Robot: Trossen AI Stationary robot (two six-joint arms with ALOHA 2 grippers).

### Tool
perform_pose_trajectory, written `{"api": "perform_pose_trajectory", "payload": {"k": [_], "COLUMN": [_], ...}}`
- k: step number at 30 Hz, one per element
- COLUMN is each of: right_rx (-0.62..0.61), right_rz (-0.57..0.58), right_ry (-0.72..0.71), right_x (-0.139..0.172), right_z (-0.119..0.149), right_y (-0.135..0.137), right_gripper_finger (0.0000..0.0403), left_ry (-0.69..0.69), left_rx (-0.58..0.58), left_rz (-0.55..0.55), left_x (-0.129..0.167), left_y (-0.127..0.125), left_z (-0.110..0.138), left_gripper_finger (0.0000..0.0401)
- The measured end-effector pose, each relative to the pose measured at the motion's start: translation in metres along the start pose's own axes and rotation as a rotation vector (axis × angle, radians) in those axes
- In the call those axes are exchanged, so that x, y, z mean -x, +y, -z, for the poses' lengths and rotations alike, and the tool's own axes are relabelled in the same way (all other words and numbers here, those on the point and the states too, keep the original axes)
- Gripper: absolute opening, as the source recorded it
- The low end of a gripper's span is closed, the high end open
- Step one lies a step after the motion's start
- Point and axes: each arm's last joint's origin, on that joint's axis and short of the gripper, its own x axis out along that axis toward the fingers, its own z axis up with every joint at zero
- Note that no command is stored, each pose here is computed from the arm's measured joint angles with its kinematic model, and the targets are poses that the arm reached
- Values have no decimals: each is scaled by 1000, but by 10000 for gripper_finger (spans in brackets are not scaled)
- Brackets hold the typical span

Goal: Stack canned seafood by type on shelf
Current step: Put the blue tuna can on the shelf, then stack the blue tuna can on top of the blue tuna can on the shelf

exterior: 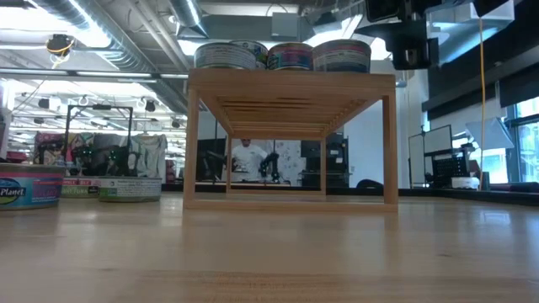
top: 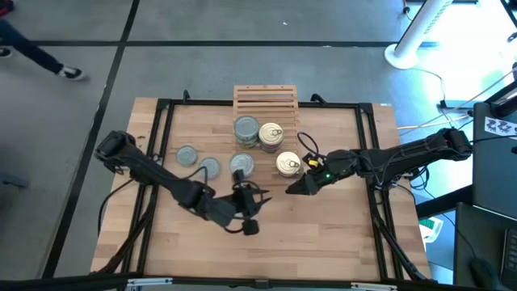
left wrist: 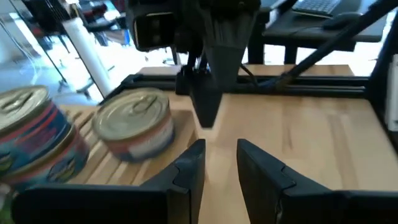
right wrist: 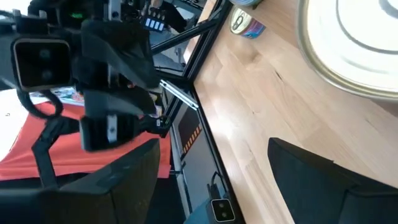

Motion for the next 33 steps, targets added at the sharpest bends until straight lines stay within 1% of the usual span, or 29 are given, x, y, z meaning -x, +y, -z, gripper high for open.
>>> {"api": "perform_pose_trajectory", "payload": {"k": [3,7,10,13,17,21,26,28,31,33], "right_rx": [13,58,82,110,152,169,213,220,254,281], "right_rz": [-8,-39,-45,-52,-49,-43,-40,-40,-38,-35], "right_ry": [7,17,33,51,48,40,36,35,25,19], "right_x": [0,0,-1,-2,-3,-2,-2,-1,0,0], "right_z": [0,1,7,18,32,44,56,60,66,70], "right_y": [1,3,6,10,15,18,22,23,25,26], "right_gripper_finger": [299,299,299,299,299,299,299,299,299,299], "left_ry": [31,90,139,194,271,361,530,618,788,895], "left_rx": [30,6,-22,-20,81,160,214,242,309,318], "left_rz": [19,49,74,115,154,160,146,133,98,60], "left_x": [19,39,53,64,70,69,68,69,71,75], "left_y": [5,11,13,16,19,22,31,36,44,51], "left_z": [-5,-5,-3,0,3,9,21,26,35,40], "left_gripper_finger": [88,88,88,89,105,140,189,205,219,223]}}
